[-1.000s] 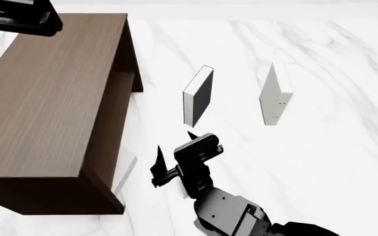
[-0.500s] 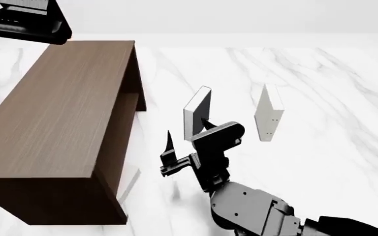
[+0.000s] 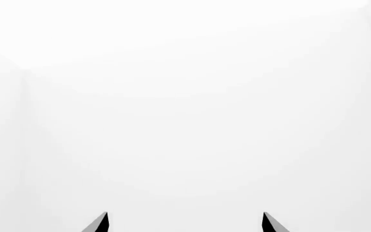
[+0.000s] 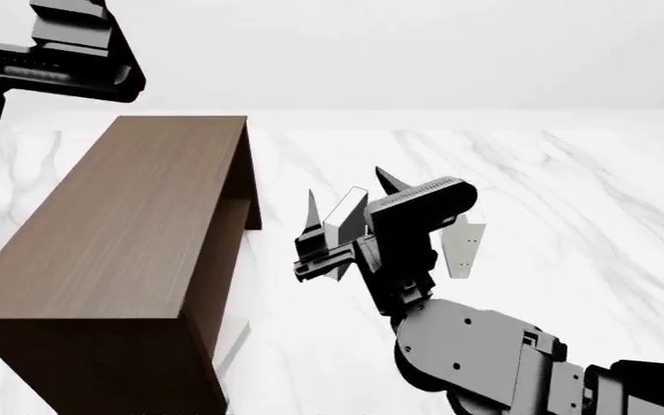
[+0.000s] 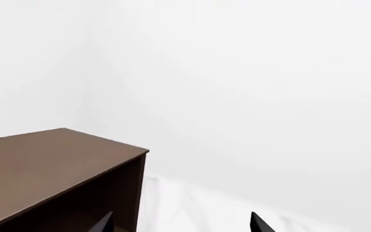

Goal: Pick up the book on the right and place it under the cabinet shelf.

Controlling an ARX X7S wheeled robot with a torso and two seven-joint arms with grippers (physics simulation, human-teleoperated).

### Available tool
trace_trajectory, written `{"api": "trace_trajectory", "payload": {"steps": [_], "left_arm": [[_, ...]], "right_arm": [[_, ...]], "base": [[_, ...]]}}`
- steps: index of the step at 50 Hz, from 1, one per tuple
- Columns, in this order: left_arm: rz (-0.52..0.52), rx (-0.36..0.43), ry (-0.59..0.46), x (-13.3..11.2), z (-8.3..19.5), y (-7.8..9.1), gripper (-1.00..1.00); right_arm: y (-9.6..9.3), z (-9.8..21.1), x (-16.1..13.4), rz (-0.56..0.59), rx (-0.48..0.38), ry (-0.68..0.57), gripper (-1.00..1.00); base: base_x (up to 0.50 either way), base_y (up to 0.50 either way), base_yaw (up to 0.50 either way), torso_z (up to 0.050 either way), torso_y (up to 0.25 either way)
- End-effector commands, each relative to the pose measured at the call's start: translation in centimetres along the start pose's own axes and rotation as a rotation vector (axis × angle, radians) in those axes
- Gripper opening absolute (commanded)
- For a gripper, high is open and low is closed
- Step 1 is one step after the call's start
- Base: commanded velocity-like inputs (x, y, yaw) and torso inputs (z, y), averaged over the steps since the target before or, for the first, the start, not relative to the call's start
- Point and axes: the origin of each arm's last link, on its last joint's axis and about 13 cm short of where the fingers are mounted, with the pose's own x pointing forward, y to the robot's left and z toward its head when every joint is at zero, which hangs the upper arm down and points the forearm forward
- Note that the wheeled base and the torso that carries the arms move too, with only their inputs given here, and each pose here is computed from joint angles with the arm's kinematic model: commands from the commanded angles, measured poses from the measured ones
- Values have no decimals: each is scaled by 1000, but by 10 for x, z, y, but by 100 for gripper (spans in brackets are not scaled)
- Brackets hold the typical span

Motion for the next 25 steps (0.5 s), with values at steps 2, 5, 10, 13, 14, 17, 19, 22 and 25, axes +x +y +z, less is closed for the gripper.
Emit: {"api": "trace_trajectory", "payload": {"steps": [2,5,10,13,14,17,19,22,25], "left_arm": [[-25,-21,20,-4,-11,-6,100],[-30,-26,24,-5,-13,-7,100],[-39,-31,30,-6,-17,-9,100],[-41,-33,35,-7,-19,-10,100],[-42,-34,36,-7,-19,-10,100],[-44,-36,38,-8,-20,-10,100],[-45,-38,40,-8,-21,-11,100],[-47,-38,42,-8,-22,-11,100],[-46,-37,41,-8,-22,-11,100]], "right_arm": [[-16,34,-2,-31,-20,-57,100],[-19,41,-2,-40,-24,-69,100],[-25,50,-2,-53,-30,-87,100],[-28,57,-3,-63,-35,-99,100],[-29,59,-3,-66,-37,-103,100],[-33,64,-3,-76,-41,-113,100],[-36,68,-4,-83,-44,-120,100],[-39,74,-5,-93,-46,-132,100],[-42,80,-7,-103,-50,-145,100]], "base": [[0,0,0,0,183],[0,0,0,0,183],[0,0,0,0,182],[0,0,0,0,186],[0,0,0,0,186],[0,0,0,0,184],[0,0,0,0,184],[0,0,0,0,185],[0,0,0,0,184]]}}
